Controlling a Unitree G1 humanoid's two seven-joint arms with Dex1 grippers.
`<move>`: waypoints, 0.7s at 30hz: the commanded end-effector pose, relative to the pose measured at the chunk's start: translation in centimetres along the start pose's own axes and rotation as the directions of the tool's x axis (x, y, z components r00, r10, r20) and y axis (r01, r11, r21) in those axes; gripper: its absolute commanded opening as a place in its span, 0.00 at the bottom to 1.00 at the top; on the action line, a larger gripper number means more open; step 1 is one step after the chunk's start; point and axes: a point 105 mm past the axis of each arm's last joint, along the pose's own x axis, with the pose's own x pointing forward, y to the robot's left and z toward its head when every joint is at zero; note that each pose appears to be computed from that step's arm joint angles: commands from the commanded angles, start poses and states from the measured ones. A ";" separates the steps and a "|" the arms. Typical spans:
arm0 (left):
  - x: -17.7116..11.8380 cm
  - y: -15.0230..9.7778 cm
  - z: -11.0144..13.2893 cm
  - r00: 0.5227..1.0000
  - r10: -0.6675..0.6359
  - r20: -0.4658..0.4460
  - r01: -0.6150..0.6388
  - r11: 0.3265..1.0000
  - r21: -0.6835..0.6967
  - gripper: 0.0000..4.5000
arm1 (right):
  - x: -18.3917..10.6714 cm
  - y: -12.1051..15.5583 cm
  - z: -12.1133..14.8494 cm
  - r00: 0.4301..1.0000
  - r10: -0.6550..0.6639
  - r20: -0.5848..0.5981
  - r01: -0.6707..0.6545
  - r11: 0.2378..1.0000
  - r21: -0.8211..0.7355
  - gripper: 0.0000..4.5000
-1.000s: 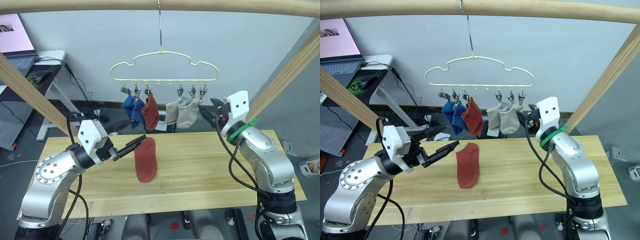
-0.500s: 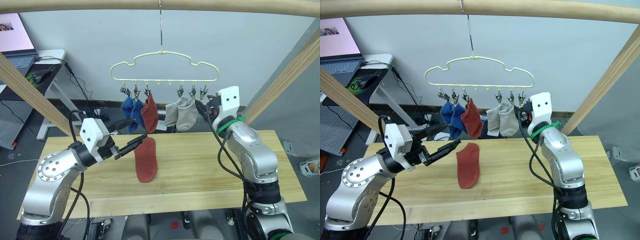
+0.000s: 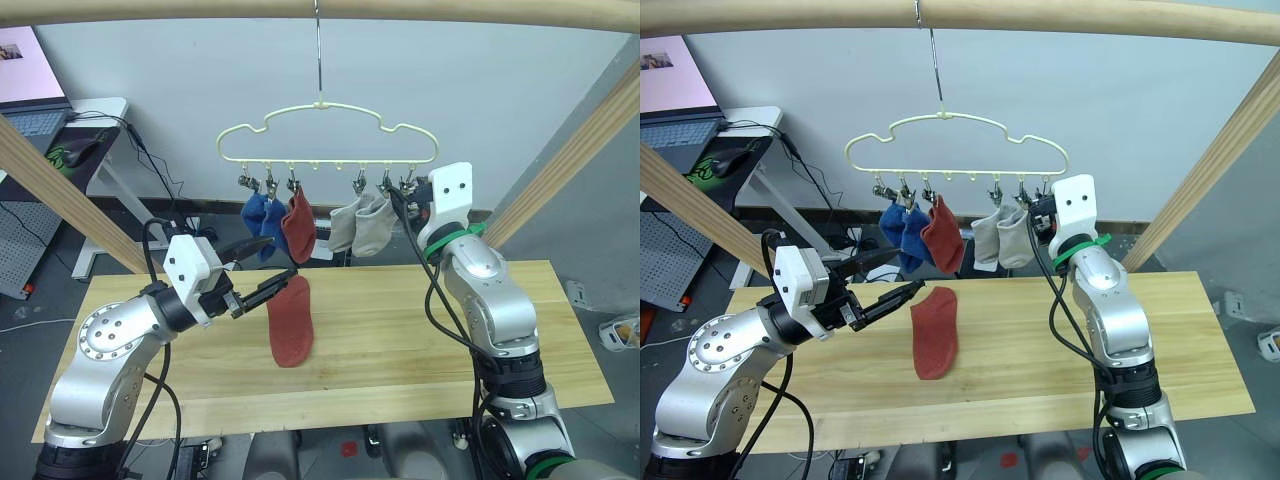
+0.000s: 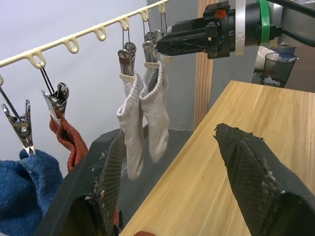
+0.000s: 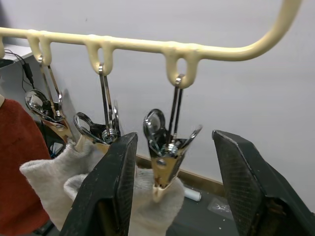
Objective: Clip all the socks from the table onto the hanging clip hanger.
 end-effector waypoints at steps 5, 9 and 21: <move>0.1 -0.2 0.4 1.000 -0.008 0.016 0.008 1.000 0.014 0.70 | 0.3 0.6 2.4 0.996 0.002 0.086 -0.006 0.998 0.055 0.56; 0.1 -0.3 0.3 1.000 -0.011 0.013 0.010 1.000 0.013 0.70 | 0.4 1.0 2.6 0.996 0.011 0.090 -0.019 0.996 0.089 0.56; 0.0 -0.3 0.1 1.000 -0.013 0.005 0.013 1.000 0.012 0.70 | 0.7 1.6 2.8 0.996 0.002 0.089 -0.011 0.994 0.104 0.56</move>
